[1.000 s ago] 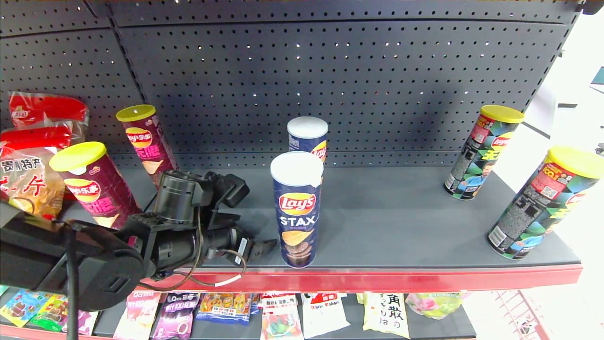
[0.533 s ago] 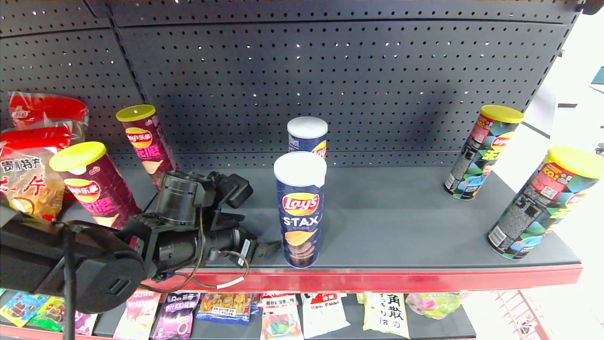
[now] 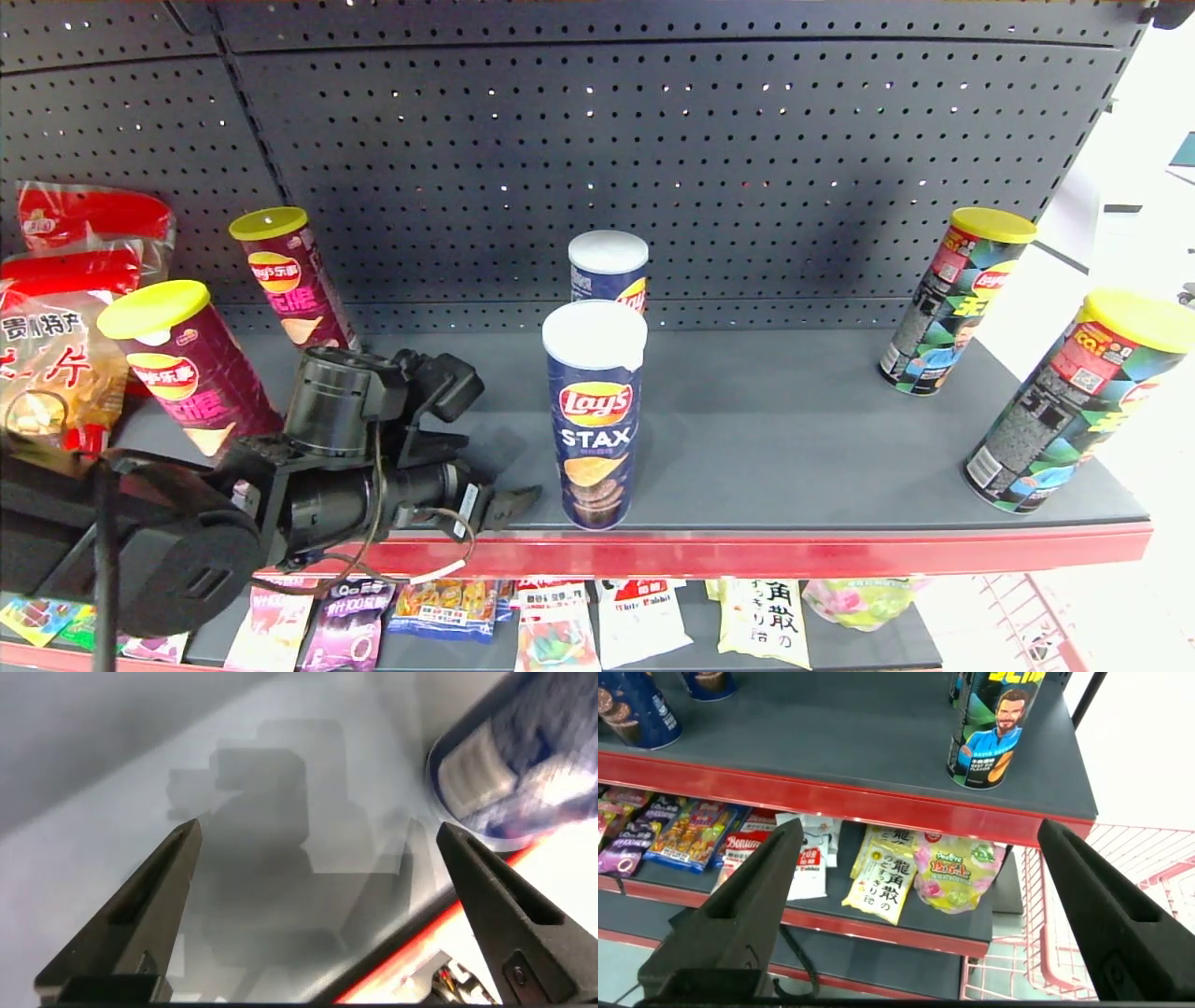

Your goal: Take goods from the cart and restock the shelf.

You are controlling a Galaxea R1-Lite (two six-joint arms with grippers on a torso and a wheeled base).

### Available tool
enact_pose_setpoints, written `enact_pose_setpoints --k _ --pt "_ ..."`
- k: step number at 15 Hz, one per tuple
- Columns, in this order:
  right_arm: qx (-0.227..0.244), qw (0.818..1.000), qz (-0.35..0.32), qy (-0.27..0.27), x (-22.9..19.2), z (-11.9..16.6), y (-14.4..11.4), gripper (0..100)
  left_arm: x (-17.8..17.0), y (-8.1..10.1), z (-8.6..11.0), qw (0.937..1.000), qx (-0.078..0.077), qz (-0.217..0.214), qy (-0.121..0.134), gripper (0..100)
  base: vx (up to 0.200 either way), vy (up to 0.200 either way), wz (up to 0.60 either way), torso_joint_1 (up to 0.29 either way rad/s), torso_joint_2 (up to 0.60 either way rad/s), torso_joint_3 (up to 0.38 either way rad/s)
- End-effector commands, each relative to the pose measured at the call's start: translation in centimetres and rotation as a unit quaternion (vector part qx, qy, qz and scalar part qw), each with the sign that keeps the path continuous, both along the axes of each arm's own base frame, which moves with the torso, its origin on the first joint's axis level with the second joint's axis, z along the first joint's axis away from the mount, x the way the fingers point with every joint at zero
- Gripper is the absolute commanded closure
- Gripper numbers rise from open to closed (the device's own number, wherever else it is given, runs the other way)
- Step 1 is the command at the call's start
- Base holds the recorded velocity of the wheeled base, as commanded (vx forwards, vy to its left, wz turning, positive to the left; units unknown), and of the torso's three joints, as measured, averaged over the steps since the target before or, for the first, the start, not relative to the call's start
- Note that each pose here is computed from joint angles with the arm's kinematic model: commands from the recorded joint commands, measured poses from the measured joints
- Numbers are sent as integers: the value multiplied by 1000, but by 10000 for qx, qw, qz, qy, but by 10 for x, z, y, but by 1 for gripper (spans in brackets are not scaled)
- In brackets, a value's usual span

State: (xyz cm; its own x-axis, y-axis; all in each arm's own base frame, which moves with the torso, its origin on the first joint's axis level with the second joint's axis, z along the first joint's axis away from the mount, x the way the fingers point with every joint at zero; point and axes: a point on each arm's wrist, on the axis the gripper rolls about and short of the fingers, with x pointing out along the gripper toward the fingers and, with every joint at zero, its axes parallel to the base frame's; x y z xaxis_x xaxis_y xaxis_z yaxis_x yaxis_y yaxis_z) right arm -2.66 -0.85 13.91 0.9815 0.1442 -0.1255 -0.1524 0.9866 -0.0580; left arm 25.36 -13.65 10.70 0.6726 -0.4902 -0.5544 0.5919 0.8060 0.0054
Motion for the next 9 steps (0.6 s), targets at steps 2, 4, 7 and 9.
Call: enact_pose_setpoints --k 2,4,7,9 --pt "-31 9999 72 147 2 -13 0 0 -32 36 30 9984 -233 303 -426 0 0 0 0 0 0 0" --pt "-59 9996 72 267 4 -17 1 0 -66 59 49 9951 -391 500 -756 0 0 0 0 0 0 0" --pt "-95 9991 -73 408 7 -17 2 0 -127 106 66 9844 -452 1288 -1113 0 0 0 0 0 0 0" --pt "-79 9972 -601 427 7 -16 4 0 -166 126 71 9696 -439 1971 -1383 0 0 0 0 0 0 0"
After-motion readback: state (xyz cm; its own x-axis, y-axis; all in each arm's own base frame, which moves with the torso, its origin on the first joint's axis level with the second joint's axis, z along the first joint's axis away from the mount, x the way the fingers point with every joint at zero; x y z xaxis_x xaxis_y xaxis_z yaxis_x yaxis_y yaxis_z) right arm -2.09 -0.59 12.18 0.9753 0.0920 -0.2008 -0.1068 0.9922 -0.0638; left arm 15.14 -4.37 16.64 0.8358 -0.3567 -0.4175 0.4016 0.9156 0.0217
